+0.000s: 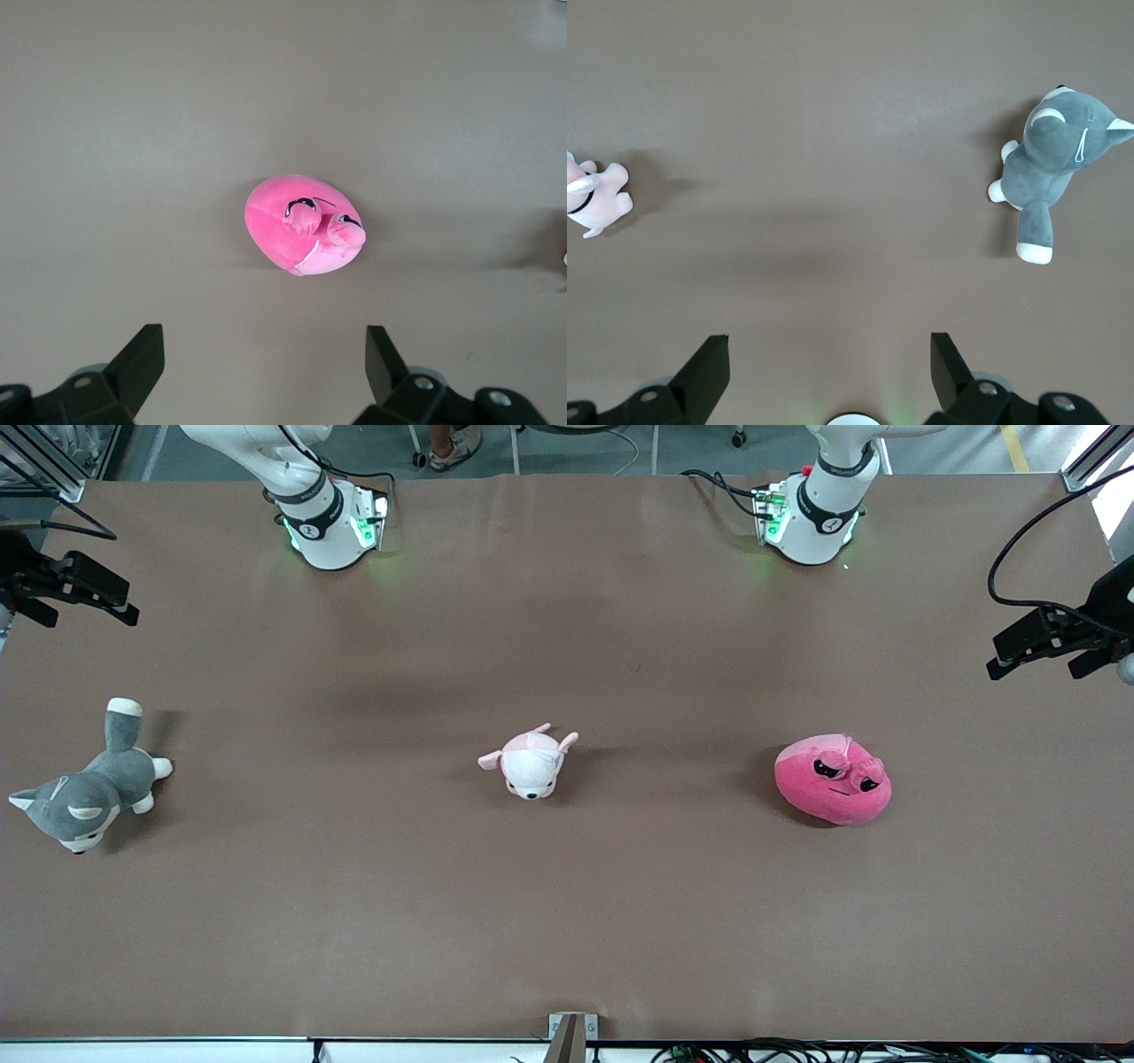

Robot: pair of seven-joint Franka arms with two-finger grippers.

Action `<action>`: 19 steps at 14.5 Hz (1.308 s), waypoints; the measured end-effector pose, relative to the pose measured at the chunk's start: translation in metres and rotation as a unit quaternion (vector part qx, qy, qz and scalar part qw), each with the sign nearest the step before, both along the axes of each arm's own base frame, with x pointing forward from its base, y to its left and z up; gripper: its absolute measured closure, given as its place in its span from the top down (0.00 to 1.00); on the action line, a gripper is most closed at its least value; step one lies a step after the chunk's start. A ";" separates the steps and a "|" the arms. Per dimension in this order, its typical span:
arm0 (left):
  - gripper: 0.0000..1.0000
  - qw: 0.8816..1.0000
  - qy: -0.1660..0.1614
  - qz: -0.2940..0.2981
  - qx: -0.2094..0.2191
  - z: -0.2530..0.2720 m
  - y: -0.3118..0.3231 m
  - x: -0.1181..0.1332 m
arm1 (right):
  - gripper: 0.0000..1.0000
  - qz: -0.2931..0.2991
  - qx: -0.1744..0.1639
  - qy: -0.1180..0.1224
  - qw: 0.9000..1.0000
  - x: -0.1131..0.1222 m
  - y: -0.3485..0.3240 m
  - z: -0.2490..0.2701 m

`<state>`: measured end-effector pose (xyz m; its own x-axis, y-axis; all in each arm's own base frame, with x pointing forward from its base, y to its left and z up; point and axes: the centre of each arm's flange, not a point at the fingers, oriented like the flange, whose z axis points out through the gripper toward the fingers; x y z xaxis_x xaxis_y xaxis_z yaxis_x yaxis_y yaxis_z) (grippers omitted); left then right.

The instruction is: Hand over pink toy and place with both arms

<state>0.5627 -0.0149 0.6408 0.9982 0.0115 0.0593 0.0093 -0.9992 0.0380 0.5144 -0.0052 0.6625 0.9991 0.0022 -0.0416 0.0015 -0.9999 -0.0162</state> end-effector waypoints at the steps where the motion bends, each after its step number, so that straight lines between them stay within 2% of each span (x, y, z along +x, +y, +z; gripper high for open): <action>1: 1.00 1.000 0.000 0.000 0.000 0.000 0.000 0.000 | 1.00 0.000 0.000 0.000 1.000 0.000 0.000 0.000; 10: 1.00 1.000 0.008 -0.004 0.000 -0.009 -0.005 0.004 | 1.00 -0.001 0.000 -0.002 1.000 0.000 -0.001 0.001; 16: 1.00 0.998 0.066 -0.006 0.000 -0.077 -0.006 0.034 | 1.00 -0.004 0.000 -0.012 1.000 0.000 -0.004 0.009; 19: 1.00 0.994 0.107 -0.011 0.000 -0.126 -0.012 0.049 | 1.00 -0.008 0.000 -0.014 1.000 0.001 -0.008 0.009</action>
<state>0.6119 -0.0272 0.5150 0.9880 -0.0111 -0.1542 -0.0053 -0.9993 0.0381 0.5149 -0.0133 0.6715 0.9998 -0.0134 -0.0143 -0.0136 -0.9998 -0.0156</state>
